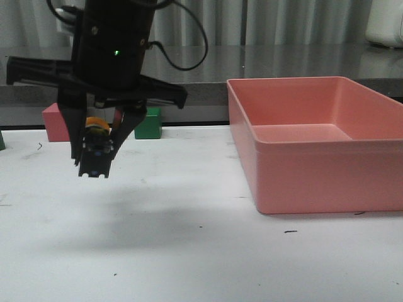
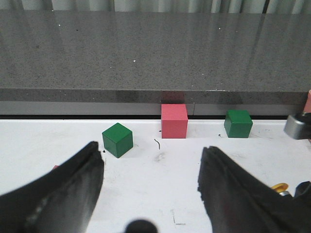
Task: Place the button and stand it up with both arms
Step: 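Lift the button out of the bin and carry it toward the left gripper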
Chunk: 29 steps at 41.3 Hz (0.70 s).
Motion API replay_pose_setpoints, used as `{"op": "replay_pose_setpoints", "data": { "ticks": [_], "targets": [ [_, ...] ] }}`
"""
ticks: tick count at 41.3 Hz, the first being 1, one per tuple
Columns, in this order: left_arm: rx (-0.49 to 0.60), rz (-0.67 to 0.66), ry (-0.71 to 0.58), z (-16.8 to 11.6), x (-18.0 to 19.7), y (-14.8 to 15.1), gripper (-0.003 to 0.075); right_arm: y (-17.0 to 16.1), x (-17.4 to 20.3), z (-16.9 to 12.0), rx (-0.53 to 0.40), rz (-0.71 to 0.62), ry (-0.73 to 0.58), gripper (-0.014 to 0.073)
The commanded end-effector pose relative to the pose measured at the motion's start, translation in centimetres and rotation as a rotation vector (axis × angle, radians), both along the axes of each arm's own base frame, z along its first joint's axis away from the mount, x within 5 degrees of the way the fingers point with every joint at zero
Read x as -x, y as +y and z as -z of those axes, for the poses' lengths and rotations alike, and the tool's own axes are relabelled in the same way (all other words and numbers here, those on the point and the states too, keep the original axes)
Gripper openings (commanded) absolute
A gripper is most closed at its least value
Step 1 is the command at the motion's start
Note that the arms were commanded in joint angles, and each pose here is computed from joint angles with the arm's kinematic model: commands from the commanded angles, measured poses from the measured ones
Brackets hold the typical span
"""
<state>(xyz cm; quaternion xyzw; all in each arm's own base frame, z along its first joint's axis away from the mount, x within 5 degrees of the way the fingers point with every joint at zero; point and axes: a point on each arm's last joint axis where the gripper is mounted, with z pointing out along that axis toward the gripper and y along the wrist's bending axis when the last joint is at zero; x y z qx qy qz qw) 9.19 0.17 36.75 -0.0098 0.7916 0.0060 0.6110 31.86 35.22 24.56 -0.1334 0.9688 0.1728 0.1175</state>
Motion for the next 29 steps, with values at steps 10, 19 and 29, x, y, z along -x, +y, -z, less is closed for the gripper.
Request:
{"op": "replay_pose_setpoints", "data": {
  "ticks": [10, 19, 29],
  "targets": [
    [0.000, 0.009, -0.095, -1.6, -0.2, -0.1, 0.0417, 0.9, -2.4, -0.3, 0.056, 0.144, -0.080, 0.0258],
    [0.000, 0.009, -0.095, -1.6, -0.2, -0.1, 0.0417, 0.9, -3.3, 0.3, 0.039, 0.171, -0.093, 0.0258],
    [0.000, 0.009, -0.095, -1.6, -0.2, -0.1, 0.0417, 0.7, -3.9, 1.5, 0.043, 0.198, -0.057, 0.0258]
  ]
}}
